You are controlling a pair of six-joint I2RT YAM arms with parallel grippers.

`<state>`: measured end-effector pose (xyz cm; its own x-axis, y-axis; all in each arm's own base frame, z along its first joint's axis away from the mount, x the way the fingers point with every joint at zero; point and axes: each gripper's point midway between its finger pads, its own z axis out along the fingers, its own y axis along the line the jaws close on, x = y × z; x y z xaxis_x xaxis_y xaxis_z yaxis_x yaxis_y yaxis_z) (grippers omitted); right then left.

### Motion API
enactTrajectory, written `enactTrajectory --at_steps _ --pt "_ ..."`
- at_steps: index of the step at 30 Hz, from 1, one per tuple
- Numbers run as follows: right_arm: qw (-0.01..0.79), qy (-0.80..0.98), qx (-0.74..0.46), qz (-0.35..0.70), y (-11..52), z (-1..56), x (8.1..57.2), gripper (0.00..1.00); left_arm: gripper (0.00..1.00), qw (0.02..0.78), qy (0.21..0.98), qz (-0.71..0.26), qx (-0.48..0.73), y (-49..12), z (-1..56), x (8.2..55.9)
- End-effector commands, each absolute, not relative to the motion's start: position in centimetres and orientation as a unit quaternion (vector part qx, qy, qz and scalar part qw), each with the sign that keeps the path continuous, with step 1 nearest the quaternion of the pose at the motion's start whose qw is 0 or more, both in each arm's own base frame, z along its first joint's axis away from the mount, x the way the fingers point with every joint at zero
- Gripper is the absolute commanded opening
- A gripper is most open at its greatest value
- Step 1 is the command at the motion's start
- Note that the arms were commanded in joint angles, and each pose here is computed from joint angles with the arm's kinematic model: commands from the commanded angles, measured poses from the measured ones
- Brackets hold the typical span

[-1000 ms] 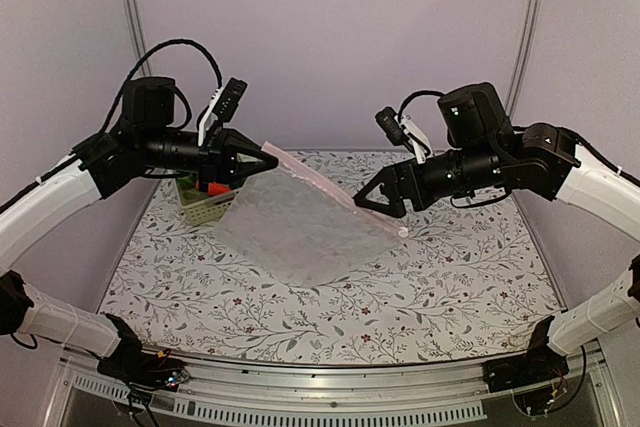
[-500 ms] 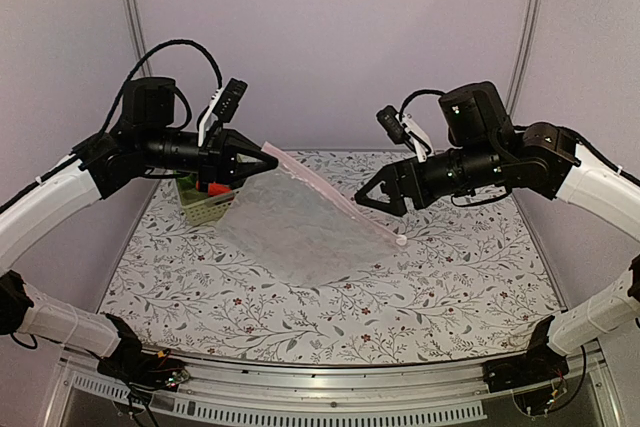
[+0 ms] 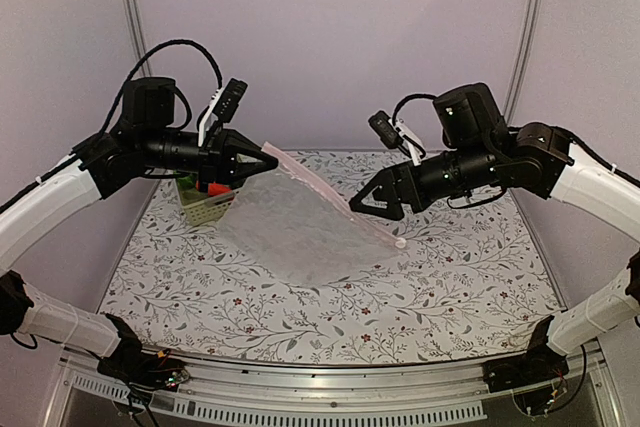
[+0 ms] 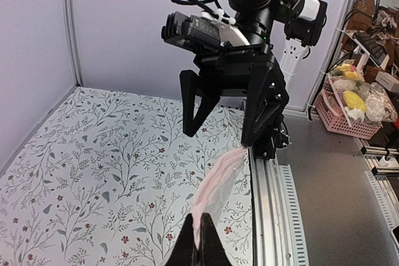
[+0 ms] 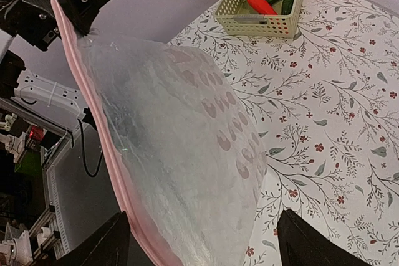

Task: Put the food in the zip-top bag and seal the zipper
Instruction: Pass from the left arm to the right

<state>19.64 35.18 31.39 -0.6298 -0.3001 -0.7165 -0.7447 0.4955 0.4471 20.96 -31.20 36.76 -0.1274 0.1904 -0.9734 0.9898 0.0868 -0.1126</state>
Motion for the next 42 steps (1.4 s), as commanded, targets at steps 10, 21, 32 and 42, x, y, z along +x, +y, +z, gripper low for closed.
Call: enactTrajectory --at_steps 10,21,32,42 --pt "0.263 0.819 -0.331 0.388 35.8 29.6 19.5 0.80 0.00 0.438 0.590 -0.454 0.504 -31.3 37.2 20.5" --pt "0.250 0.814 -0.343 0.396 36.7 29.1 18.8 0.74 0.00 0.436 0.593 -0.453 0.504 -31.4 37.0 20.7" --pt "0.287 0.806 -0.342 0.390 37.4 30.1 19.8 0.55 0.00 0.430 0.592 -0.458 0.505 -31.5 36.9 20.6" --pt "0.300 0.790 -0.349 0.405 38.3 31.4 20.1 0.29 0.00 0.428 0.591 -0.460 0.506 -31.6 36.8 20.6"
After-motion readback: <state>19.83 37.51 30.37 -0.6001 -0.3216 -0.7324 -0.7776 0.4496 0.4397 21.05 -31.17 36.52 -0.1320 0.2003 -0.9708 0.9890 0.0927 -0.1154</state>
